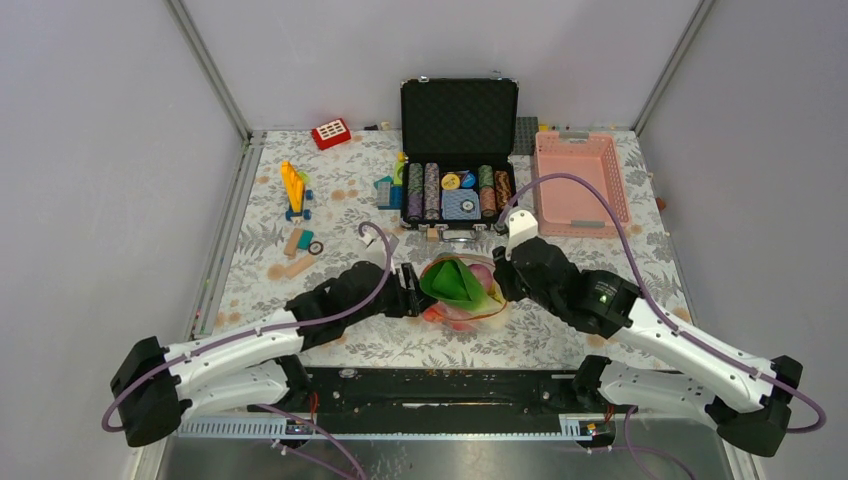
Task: Place the food in the zip-top bag and seal the zipper
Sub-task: Adjust the zipper food storage bag at the center of the board, then adjust the fake vegetable in the zipper food storage bag.
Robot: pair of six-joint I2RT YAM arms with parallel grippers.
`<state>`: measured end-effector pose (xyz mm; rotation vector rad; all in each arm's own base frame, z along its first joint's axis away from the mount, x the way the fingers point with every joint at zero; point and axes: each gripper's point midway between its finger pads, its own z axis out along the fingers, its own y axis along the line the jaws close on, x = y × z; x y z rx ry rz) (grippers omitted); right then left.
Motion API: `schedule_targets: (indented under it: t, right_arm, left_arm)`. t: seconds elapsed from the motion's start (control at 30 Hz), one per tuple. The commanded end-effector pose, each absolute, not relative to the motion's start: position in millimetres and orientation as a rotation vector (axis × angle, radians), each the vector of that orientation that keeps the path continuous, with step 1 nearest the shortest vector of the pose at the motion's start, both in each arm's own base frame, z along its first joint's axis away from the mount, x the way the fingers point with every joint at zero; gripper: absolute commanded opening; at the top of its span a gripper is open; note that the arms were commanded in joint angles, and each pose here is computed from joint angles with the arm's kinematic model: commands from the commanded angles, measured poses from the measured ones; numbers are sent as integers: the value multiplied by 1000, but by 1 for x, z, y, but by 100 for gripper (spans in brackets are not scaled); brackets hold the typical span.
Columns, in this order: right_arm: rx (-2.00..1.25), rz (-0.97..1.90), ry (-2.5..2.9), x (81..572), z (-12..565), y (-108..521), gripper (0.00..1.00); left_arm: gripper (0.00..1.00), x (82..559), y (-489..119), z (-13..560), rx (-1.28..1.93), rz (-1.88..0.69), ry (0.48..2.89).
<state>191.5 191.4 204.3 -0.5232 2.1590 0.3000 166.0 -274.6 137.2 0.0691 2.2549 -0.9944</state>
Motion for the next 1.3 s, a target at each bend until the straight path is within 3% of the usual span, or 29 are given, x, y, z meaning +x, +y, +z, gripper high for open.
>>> schedule_targets:
  t: [0.0,0.23,0.27,0.47,0.7,0.87,0.97,1.13,1.27]
  right_arm:
    - [-483,366,2113,193,216,199,10]
    - [-474,294,2090,195,226,183,10]
    - [-466,263,2085,196,229,177,10]
    - [-372,-15,2017,209,249,125,10]
    - [-427,-13,1983,210,256,127,10]
    - [-626,222,1979,205,242,184,29]
    - [-695,316,1951,204,243,208,60]
    - [-740,414,1864,203,258,228,73]
    - [-851,596,1751,184,274,251,77]
  left_arm:
    - [51,183,-296,183,71,-1093,2105]
    - [2,203,-278,193,51,-893,2122]
    - [0,207,-269,195,36,-829,2131]
    - [0,214,-213,227,-15,-544,2112]
    - [0,214,-188,256,-26,-443,2082]
    - [0,214,-220,256,83,-537,2112]
    - [0,212,-238,250,137,-598,2139]
    - [0,211,-245,243,149,-610,2167]
    - [0,210,-244,245,142,-620,2160]
